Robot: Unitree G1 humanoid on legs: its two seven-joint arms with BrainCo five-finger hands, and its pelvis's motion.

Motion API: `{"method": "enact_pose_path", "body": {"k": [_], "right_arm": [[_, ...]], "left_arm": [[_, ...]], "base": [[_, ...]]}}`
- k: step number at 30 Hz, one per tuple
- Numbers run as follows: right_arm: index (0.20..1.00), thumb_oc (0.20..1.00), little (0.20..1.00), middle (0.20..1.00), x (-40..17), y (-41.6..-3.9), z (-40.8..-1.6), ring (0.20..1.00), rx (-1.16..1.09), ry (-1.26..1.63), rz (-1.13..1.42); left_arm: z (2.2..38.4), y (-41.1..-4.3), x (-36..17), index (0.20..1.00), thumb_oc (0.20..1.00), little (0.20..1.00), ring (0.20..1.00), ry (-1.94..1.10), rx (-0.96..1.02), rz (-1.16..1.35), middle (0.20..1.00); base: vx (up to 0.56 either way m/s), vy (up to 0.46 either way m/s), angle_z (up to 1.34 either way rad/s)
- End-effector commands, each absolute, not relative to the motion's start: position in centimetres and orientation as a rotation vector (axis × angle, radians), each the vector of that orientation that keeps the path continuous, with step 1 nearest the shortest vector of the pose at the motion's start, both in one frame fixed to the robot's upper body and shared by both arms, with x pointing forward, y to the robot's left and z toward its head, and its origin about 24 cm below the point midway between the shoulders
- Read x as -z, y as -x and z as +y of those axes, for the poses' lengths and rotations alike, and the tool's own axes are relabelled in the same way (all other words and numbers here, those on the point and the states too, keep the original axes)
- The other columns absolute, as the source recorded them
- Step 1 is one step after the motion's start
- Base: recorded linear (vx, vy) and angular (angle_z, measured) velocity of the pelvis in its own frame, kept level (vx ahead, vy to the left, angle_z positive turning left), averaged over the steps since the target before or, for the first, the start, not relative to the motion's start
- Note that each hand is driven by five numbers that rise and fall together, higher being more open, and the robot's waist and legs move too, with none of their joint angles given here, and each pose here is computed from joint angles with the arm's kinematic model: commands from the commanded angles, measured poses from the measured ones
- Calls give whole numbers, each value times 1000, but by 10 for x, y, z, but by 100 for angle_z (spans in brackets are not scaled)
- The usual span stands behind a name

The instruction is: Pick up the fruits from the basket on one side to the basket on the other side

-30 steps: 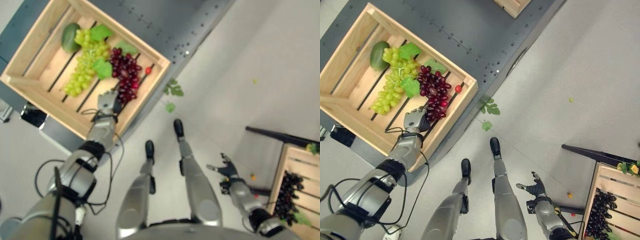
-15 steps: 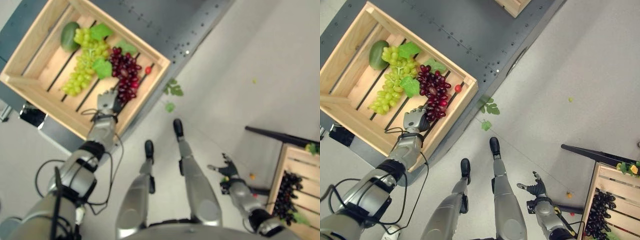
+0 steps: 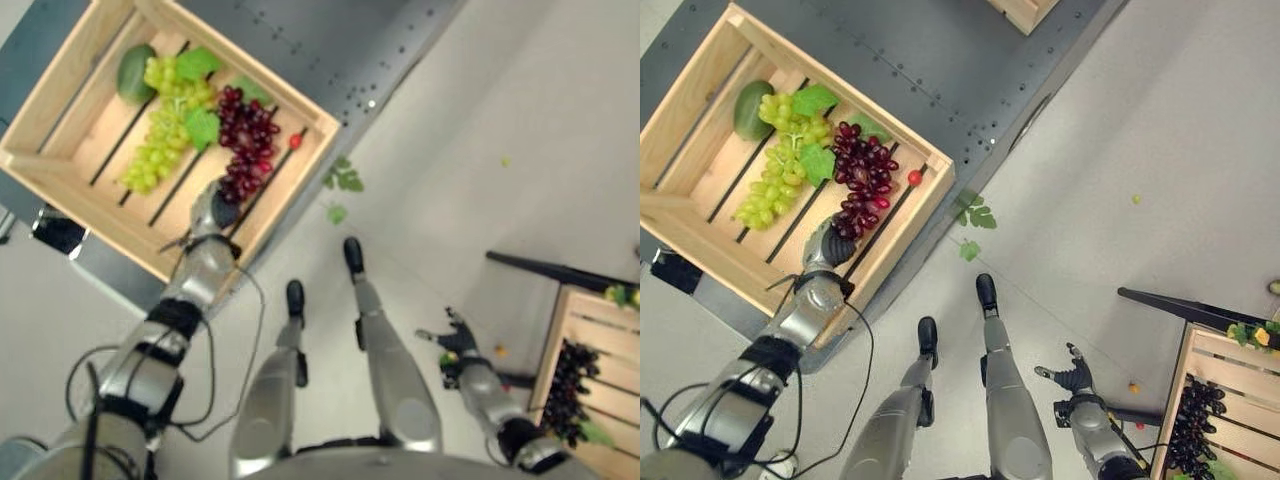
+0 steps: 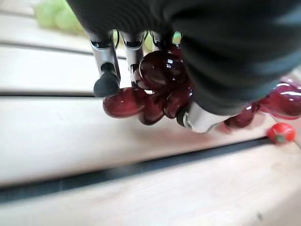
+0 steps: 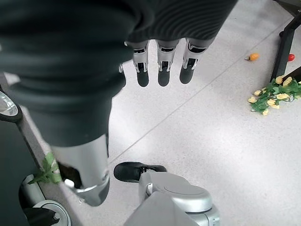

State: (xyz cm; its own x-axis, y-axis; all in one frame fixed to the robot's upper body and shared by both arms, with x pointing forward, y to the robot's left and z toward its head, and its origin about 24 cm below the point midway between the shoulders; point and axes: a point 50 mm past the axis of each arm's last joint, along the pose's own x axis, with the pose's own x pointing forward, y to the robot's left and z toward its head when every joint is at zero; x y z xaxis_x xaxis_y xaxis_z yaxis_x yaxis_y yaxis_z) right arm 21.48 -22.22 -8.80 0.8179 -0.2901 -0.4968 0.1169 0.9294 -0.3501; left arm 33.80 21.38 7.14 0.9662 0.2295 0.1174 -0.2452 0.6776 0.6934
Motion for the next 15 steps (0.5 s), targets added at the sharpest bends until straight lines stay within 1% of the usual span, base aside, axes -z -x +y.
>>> {"method": "enact_pose_path", "body": {"k": [1, 2, 3, 7, 15], "right_arm": [[1000, 1000, 1000, 1000, 91, -199, -235, 1000, 266, 286, 583], [1000, 1000, 1000, 1000, 91, -199, -234, 1000, 265, 286, 583], [1000, 1000, 1000, 1000, 92, -196, -236, 1000, 268, 282, 593], [1000, 1000, 1000, 1000, 94, -194, -240, 1000, 268, 277, 614], [1000, 1000, 1000, 1000, 99, -193, -241, 1000, 264, 265, 659]], "left_arm": [[186, -315, -61, 200, 200, 200, 200, -552, -167, -85, 200], [187, -315, -61, 200, 200, 200, 200, -552, -168, -83, 200], [193, -305, -68, 200, 200, 200, 200, -516, -156, -125, 200], [200, -290, -80, 200, 200, 200, 200, -354, -151, -176, 200], [205, -276, -100, 200, 200, 200, 200, -160, -108, -249, 200]], "base": [[0, 0, 0], [0, 0, 0], [0, 0, 0], [-4, 5, 5], [-3, 2, 6]]}}
